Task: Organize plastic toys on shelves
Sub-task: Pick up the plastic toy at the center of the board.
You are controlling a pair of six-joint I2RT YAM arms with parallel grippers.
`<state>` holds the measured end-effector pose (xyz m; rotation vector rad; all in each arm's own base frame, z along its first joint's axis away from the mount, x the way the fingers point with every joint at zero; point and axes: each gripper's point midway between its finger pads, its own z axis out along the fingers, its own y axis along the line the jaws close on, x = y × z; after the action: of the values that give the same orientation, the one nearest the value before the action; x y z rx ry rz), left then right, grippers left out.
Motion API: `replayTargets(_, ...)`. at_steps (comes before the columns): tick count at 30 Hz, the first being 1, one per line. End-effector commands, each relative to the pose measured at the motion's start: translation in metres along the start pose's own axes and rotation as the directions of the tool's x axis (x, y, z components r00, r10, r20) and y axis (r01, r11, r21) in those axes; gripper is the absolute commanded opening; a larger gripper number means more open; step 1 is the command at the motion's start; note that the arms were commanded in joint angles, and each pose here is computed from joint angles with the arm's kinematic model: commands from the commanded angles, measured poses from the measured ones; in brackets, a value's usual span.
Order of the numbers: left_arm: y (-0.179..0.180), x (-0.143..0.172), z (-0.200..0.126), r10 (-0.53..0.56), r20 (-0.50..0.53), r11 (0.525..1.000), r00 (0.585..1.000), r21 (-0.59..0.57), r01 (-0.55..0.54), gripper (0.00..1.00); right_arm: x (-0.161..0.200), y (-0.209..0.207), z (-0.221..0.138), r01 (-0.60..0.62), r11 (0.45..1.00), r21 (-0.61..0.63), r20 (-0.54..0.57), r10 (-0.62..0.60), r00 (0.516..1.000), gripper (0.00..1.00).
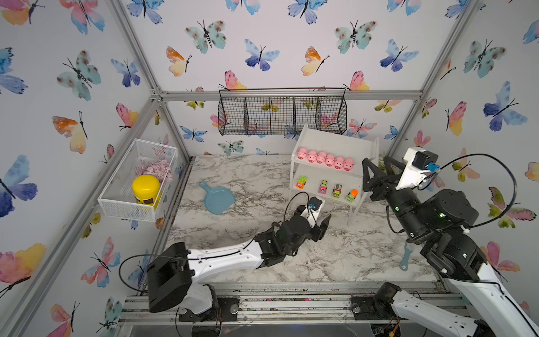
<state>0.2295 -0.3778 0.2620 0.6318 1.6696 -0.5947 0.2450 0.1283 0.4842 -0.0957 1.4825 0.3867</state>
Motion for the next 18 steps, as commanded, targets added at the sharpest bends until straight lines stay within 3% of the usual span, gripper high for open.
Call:
replayTargets(1, 0.027, 0.018, -0.036, 0.128, 0.017, 0.992, 0.992, 0.003, -0.128, 0.84, 0.037, -0.024, -0.007, -0.042, 0.994, 0.105, -0.063, 0.048, 0.997, 0.73)
replayTargets(2, 0.041, 0.023, -0.046, 0.115, 0.012, 0.993, 0.993, -0.014, -0.115, 0.85, 0.043, -0.033, -0.013, -0.059, 0.989, 0.138, -0.053, 0.067, 0.996, 0.78)
replayTargets(5, 0.084, 0.032, -0.067, 0.031, 0.007, 0.994, 0.999, -0.101, -0.030, 0.86, 0.051, -0.042, -0.024, -0.085, 0.984, 0.156, -0.034, 0.092, 0.995, 0.78)
replayTargets(9, 0.112, 0.039, -0.085, 0.024, 0.013, 0.986, 1.000, -0.165, -0.021, 0.89, 0.059, -0.031, -0.012, -0.026, 0.992, 0.123, -0.112, 0.040, 0.993, 0.78)
replayTargets(13, 0.120, 0.057, -0.081, -0.026, -0.039, 0.994, 0.999, -0.103, 0.022, 0.90, 0.067, -0.006, 0.000, 0.019, 1.000, 0.007, -0.165, -0.017, 0.986, 0.78)
replayTargets(16, 0.112, 0.076, -0.074, -0.031, -0.060, 0.999, 0.998, 0.025, 0.032, 0.90, 0.082, 0.020, 0.000, 0.034, 0.988, -0.147, -0.185, -0.062, 0.981, 0.80)
replayTargets(18, 0.096, 0.093, -0.069, 0.033, -0.067, 0.986, 0.997, 0.164, -0.021, 0.90, 0.092, 0.038, -0.006, 0.025, 0.964, -0.265, -0.188, -0.077, 0.979, 0.81)
